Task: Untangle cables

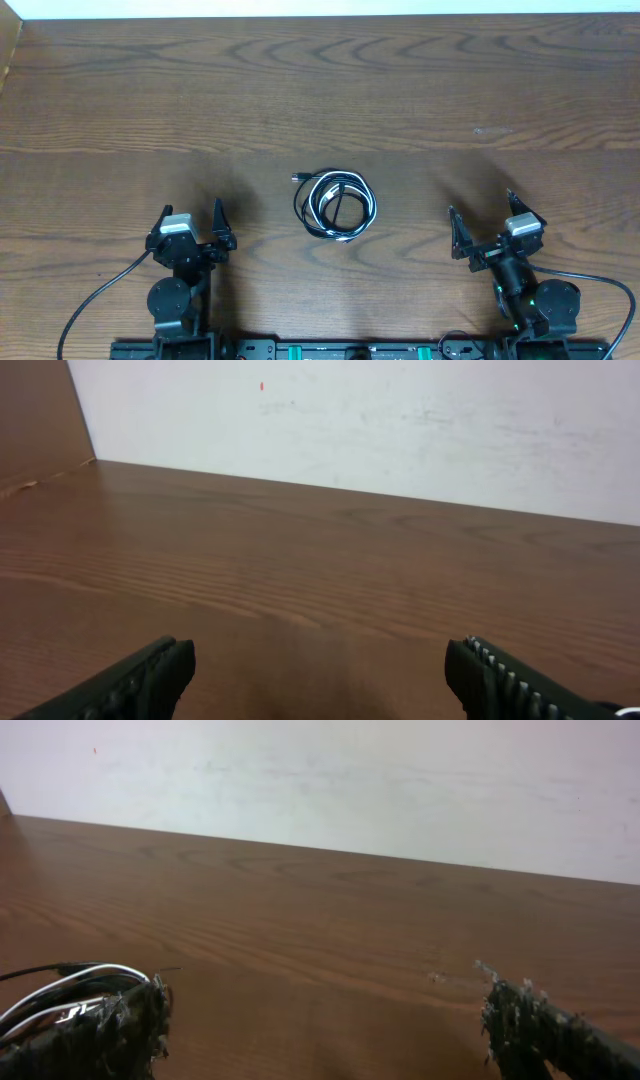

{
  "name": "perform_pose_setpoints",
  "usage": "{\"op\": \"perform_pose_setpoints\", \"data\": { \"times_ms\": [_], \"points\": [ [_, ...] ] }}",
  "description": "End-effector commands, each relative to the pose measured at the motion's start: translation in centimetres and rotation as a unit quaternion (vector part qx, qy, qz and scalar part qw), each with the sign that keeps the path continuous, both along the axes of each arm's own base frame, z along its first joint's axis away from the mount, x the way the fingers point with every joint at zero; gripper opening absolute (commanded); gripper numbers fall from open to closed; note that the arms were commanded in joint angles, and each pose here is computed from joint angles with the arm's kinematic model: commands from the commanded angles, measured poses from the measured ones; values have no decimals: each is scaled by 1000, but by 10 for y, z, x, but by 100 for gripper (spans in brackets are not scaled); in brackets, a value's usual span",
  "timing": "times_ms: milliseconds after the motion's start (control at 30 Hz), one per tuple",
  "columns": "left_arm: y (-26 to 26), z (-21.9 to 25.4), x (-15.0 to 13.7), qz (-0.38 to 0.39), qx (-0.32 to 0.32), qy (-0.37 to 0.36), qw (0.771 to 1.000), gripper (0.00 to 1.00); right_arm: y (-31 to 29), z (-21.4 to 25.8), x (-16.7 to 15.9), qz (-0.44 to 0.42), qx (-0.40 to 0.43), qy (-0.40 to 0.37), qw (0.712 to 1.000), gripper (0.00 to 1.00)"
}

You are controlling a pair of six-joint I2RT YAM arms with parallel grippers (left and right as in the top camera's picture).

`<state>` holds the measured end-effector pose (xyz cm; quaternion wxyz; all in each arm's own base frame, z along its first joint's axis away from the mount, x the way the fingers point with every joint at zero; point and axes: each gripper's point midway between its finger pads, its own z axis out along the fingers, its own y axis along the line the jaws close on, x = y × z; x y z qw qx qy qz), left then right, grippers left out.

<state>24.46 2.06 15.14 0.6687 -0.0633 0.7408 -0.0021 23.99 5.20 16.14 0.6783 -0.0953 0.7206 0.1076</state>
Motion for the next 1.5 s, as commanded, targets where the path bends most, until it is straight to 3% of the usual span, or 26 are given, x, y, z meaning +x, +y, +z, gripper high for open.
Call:
{"op": "perform_pose_setpoints", "data": {
  "times_ms": [0, 700, 867, 1467],
  "points": [
    [-2, -14, -1, -4, 6, 24, 1000, 85, 1, -2, 0, 2, 4, 4, 1000, 99],
    [-1, -14, -1, -3, 7, 24, 1000, 85, 1, -2, 0, 2, 4, 4, 1000, 99],
    [18, -14, -4, 48, 51, 30, 997, 85, 1, -2, 0, 2, 4, 4, 1000, 99],
    [13, -15, -3, 34, 43, 31, 998, 85, 4, -1, -1, 9, 36, 13, 999, 99]
  ]
}}
